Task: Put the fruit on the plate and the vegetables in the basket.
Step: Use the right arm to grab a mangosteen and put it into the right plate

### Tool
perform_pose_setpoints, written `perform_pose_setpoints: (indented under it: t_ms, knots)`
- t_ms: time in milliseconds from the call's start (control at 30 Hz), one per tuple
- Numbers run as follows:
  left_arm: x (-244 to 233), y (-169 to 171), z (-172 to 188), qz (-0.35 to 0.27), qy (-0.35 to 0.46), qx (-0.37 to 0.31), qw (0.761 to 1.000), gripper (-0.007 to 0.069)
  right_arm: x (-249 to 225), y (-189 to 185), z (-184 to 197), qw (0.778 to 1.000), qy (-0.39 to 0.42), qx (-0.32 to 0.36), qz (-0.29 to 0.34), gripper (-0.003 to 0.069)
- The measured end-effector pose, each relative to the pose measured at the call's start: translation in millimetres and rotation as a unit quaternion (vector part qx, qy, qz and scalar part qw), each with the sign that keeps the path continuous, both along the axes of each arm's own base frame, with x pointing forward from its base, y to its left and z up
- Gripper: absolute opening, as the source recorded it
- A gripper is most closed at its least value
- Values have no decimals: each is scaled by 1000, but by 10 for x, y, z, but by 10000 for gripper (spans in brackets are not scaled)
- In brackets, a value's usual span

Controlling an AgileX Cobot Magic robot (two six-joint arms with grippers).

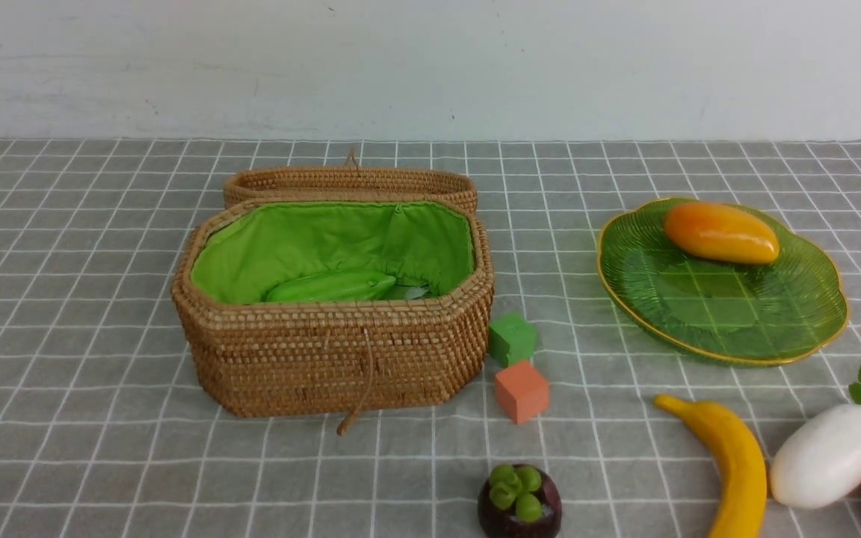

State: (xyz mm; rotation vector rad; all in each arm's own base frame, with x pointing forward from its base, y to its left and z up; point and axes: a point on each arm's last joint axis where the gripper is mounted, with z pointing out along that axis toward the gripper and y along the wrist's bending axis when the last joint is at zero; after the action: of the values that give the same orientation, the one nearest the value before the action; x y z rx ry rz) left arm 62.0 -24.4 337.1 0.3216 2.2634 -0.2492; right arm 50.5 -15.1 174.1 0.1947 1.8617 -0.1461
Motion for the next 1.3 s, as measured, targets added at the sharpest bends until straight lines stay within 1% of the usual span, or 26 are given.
perform_pose_setpoints:
  t_ms: [33,200,333,367,500,533,567,600,633,667,700,733,767,900,967,1067,1100,1233,1300]
  knots:
    - [2,1,2,0,-2,0,1000,-13,0,0,0,1000,0,0,0,242]
    - [114,14,68,11,-87,5,996,-13,0,0,0,1000,0,0,0,242]
    - [182,48,17,50,-121,-6,991,-13,0,0,-1,1000,0,0,0,242]
    - [201,86,-52,79,-138,-16,987,-13,0,0,-1,1000,0,0,0,242]
    - [173,134,-195,102,-180,-27,978,-13,0,0,-1,1000,0,0,0,242]
    - [157,152,-260,111,-198,-32,973,-13,0,0,-1,1000,0,0,0,242]
    - [118,187,-390,133,-232,-44,963,-13,0,0,-1,1000,0,0,0,242]
    - [125,190,-410,136,-232,-45,962,-13,0,0,-1,1000,0,0,0,242]
    - [91,217,-557,158,-256,-58,952,-13,0,0,-1,1000,0,0,0,242]
    - [81,222,-552,161,-259,-58,951,-13,0,0,-1,1000,0,0,0,242]
    - [45,241,-698,176,-271,-64,944,-13,0,0,-1,1000,0,0,0,242]
    - [31,242,-709,176,-275,-63,943,-13,0,0,-1,1000,0,0,0,242]
    - [1,245,-833,176,-277,-59,943,-13,0,0,-1,1000,0,0,0,242]
    - [-40,241,-1088,168,-270,-44,947,-13,0,0,-1,1000,0,0,0,242]
    - [-67,235,-1290,162,-263,-38,950,-13,0,0,-1,1000,0,0,0,242]
    - [-78,227,-1459,161,-251,-45,954,-11,0,0,0,1000,0,0,0,242]
    - [-78,221,-1562,163,-231,-50,958,-9,0,0,0,1000,0,0,0,242]
    - [-93,209,-1662,166,-189,-59,966,-5,0,0,0,1000,0,0,0,242]
    - [-96,207,-1681,166,-181,-60,967,-3,0,0,0,1000,0,0,0,242]
